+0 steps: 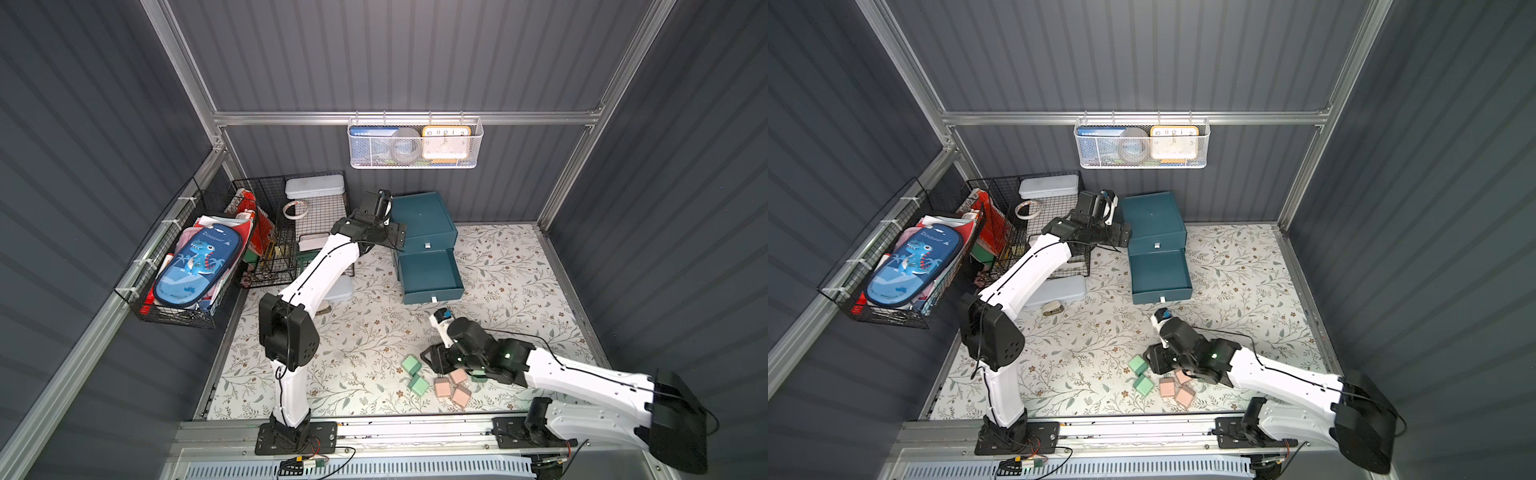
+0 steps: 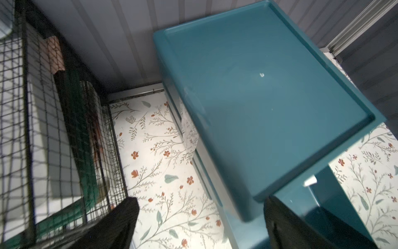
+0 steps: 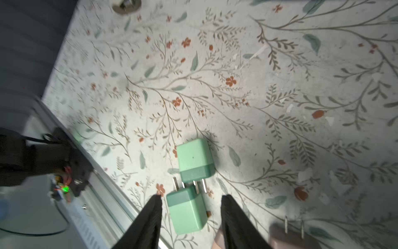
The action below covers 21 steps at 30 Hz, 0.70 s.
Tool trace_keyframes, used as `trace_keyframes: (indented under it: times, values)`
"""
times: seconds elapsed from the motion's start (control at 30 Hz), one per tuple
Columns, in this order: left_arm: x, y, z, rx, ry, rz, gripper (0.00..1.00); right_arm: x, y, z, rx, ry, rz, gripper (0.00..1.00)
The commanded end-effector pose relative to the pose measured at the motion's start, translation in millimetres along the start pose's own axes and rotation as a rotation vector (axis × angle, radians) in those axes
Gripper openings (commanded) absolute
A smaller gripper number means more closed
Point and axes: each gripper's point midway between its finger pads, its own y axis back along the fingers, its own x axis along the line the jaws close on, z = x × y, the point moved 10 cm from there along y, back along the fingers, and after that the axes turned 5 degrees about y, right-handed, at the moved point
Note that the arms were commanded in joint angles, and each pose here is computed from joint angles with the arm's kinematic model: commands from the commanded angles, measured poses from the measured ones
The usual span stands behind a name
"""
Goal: Place the plugs into the drawer by color
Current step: Pick up the plug from the center of the board.
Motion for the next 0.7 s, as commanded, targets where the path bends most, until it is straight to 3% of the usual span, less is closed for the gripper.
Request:
trace_keyframes:
  times: [0.0,0.1,0.2,0.33,0.67]
  values:
    - [1.5,14.3,-5.9,-0.002,0.010,0.003,0.96,12.6,-10.5,-4.8,0.138,0.237,-0.187,0.53]
    - [3.1,17.6,-10.4,0.006,-0.001,0.010,0.97,30.6,-23.4,-8.1,0.181,0.332,-0.188,0.58]
    - [3.2,17.9,-13.3,0.017,-0.009,0.005,0.97,39.6,-35.1,-7.5,0.191,0.358,-0.175,0.65]
    - [3.6,14.1,-15.4,0.026,-0.012,0.003,0.98,37.9,-45.4,1.2,0.174,0.362,-0.258,0.75]
    - [5.1,12.5,-21.2,0.044,-0.003,0.016,0.98,35.0,-75.1,2.3,0.236,0.356,-0.255,0.72]
